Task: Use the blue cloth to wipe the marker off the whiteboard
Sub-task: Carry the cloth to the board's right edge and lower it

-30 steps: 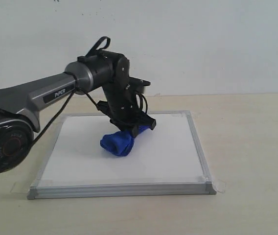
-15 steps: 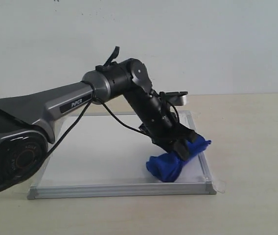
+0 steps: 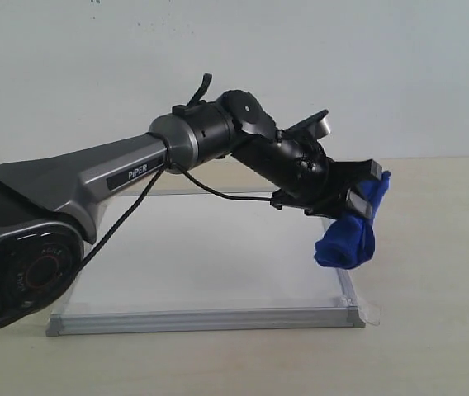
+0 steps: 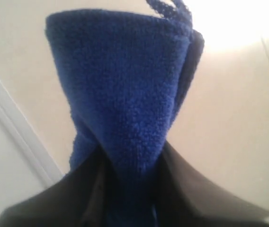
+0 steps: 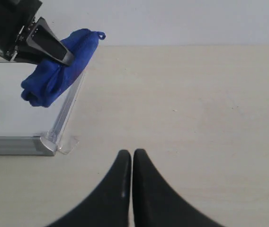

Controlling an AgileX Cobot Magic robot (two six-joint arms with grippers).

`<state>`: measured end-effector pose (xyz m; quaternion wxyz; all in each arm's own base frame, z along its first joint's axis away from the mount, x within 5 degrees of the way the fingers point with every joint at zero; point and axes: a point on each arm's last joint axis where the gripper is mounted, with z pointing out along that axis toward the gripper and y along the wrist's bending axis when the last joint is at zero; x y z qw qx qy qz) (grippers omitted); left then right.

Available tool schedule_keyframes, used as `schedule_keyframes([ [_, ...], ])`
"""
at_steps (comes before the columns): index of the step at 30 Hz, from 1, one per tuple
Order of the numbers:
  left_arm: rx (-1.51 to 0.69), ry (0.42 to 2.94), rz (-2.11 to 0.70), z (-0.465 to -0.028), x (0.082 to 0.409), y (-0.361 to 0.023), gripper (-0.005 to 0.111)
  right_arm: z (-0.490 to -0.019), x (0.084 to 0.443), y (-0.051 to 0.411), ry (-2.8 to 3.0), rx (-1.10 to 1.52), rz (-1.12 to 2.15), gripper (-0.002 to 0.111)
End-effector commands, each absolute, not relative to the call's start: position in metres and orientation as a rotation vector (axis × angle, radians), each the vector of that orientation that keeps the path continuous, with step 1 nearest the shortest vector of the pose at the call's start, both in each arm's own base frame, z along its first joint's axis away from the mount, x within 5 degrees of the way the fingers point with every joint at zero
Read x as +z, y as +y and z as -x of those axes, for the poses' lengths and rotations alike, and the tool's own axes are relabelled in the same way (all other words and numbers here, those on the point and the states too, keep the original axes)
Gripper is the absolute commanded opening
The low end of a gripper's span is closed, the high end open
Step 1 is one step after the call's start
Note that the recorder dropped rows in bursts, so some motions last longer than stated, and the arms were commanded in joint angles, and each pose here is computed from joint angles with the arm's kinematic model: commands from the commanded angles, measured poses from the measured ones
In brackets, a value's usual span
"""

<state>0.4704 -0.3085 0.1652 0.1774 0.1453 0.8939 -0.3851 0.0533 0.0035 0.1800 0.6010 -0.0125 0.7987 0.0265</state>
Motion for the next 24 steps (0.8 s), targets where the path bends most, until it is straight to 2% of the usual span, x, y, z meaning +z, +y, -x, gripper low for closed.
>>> schedule_keyframes([
  [1,-1.153,2.474,-0.237,-0.472,0.176,-0.318,0.004,-0.053,0.181,0.003,1.841,0.052,0.028,0.001],
  [16,-1.218,2.447,0.199,-0.459,0.154,-0.351,0.004,-0.053,0.181,0.003,1.841,0.052,0.028,0.001],
  [24,-1.200,2.434,0.269,-0.455,0.145,-0.355,0.004,-0.053,0.181,0.003,1.841,0.052,0.028,0.001],
])
